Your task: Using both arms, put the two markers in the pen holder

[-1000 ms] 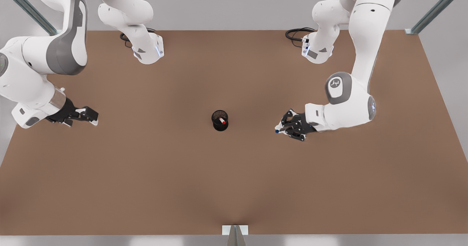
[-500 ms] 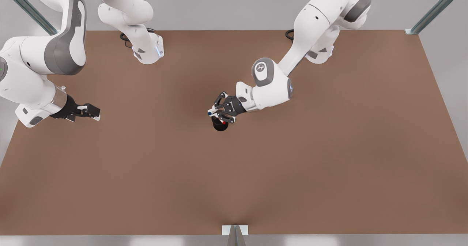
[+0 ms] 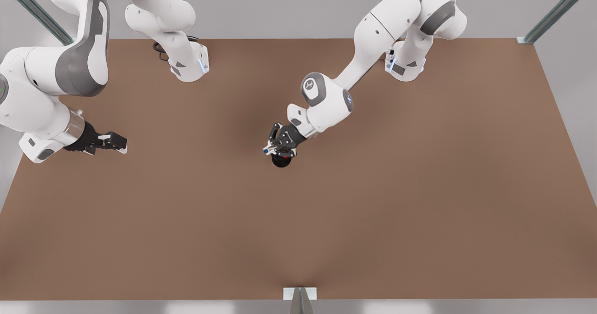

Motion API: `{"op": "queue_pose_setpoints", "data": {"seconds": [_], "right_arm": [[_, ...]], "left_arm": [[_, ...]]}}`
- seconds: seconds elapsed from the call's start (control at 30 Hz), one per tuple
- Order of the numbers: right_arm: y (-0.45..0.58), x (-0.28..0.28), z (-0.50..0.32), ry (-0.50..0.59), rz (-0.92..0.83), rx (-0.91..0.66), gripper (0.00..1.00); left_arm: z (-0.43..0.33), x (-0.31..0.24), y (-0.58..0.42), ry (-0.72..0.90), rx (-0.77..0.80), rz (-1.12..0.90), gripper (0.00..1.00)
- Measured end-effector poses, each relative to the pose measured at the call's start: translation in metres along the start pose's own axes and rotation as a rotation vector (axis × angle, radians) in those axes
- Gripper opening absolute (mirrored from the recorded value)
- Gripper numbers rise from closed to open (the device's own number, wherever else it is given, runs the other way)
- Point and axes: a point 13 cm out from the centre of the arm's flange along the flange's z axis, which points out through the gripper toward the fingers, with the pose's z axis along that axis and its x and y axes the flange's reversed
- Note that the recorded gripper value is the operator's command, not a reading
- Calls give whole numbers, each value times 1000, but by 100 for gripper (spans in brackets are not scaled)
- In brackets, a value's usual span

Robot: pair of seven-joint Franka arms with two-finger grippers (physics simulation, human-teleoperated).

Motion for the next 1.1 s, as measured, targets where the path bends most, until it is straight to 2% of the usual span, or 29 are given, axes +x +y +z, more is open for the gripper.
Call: {"op": "queue_pose_setpoints", "data": {"seconds": [0.33, 1.1], "right_arm": [[0, 0, 0, 1, -5, 0, 100], [-2, 1, 1, 2, -16, -1, 100]], "left_arm": [[-1, 18, 12, 21, -53, 64, 21], [24, 21, -5, 15, -82, 136, 21]]}}
